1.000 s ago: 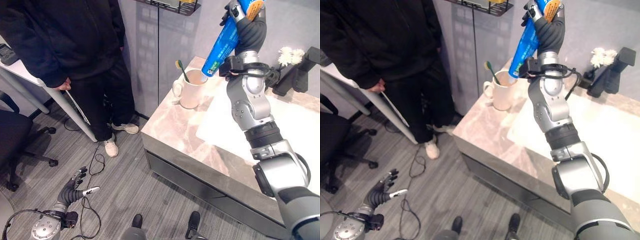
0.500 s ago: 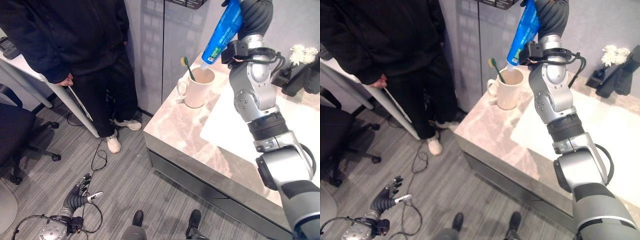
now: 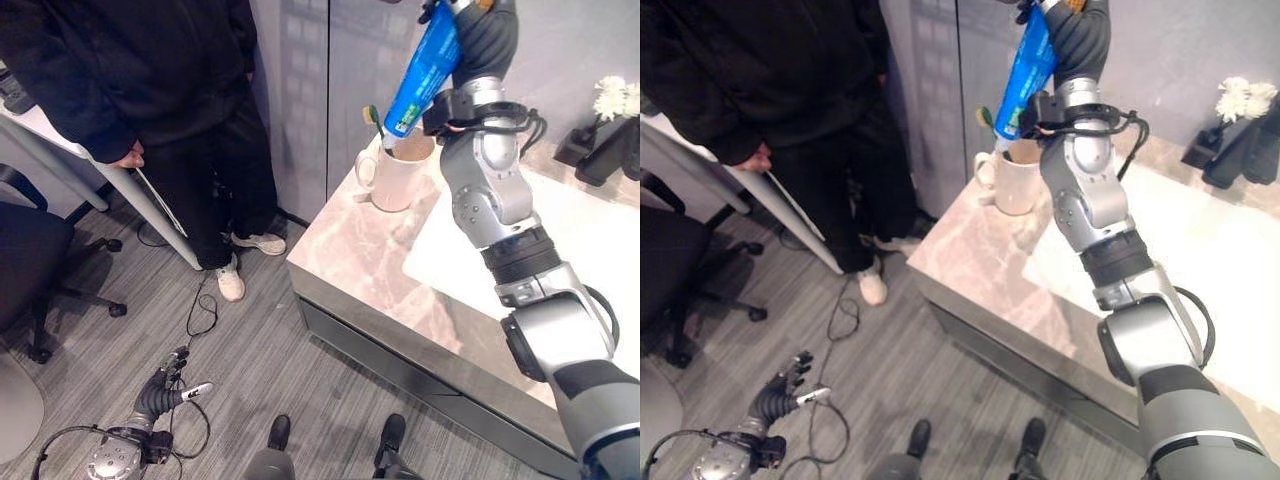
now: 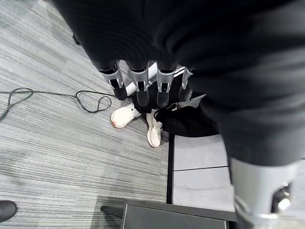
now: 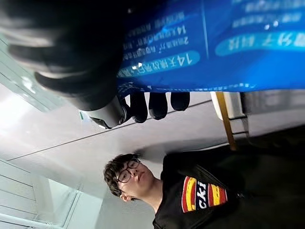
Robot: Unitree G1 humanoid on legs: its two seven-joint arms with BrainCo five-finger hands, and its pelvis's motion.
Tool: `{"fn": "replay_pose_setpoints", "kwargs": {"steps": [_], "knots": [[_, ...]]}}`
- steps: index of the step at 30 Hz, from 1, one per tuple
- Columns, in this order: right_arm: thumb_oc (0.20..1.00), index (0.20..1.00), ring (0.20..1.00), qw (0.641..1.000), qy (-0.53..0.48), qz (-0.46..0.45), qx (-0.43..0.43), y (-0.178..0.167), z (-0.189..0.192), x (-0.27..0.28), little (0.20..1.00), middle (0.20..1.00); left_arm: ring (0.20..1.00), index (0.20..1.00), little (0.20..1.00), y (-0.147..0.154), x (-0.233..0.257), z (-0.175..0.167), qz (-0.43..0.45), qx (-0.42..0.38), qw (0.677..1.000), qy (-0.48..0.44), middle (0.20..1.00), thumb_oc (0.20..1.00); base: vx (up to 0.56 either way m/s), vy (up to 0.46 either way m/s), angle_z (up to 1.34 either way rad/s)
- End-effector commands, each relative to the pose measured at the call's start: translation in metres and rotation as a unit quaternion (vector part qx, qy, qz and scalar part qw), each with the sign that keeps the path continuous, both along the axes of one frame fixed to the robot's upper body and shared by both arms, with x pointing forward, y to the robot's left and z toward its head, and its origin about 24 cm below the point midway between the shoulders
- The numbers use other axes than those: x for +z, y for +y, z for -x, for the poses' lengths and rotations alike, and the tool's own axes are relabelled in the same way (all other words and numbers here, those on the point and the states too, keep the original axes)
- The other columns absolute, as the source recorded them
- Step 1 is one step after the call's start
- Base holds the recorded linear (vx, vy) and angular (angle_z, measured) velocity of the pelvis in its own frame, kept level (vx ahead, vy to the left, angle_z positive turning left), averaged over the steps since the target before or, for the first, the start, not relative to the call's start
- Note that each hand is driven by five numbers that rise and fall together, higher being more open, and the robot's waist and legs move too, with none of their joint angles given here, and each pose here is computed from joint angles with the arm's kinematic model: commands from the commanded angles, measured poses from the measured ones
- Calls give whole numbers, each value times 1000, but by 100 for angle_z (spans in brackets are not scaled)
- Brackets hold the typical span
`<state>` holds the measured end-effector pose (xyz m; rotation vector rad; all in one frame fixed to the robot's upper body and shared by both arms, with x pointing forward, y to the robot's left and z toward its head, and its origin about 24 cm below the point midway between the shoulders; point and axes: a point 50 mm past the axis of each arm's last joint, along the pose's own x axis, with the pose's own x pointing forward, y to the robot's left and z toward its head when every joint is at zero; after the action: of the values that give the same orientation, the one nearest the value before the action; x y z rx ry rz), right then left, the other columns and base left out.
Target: Put brush and paste in cup on sink, flatten towel.
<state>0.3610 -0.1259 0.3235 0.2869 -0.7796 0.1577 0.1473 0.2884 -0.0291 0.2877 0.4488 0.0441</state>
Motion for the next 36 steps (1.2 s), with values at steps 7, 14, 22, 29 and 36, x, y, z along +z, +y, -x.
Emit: {"fn": "replay_pose_setpoints", "kwargs": {"steps": [7,14,22,29,36], "knots": [[200,200,200,995,-101,-5,19,3,22,52,200,200,1000,1000,1000,5,12,-7,-21,0,999,-30,1000,1000,0,0,0],[200,200,200,994,-111,10,19,6,24,54,200,200,1000,1000,1000,5,10,-5,-11,7,999,-31,1000,1000,0,0,0],[200,200,200,996,-93,-9,-11,16,15,45,200,200,1000,1000,1000,-10,10,-29,-22,-11,998,-57,1000,1000,2,8,-6],[200,200,200,995,-90,13,-30,20,13,49,200,200,1000,1000,1000,-9,15,-30,-14,-11,998,-65,1000,1000,1,-1,-3],[200,200,200,996,-80,21,-21,27,11,41,200,200,1000,1000,1000,-10,11,-32,-11,-7,998,-60,1000,1000,0,0,0]]}}
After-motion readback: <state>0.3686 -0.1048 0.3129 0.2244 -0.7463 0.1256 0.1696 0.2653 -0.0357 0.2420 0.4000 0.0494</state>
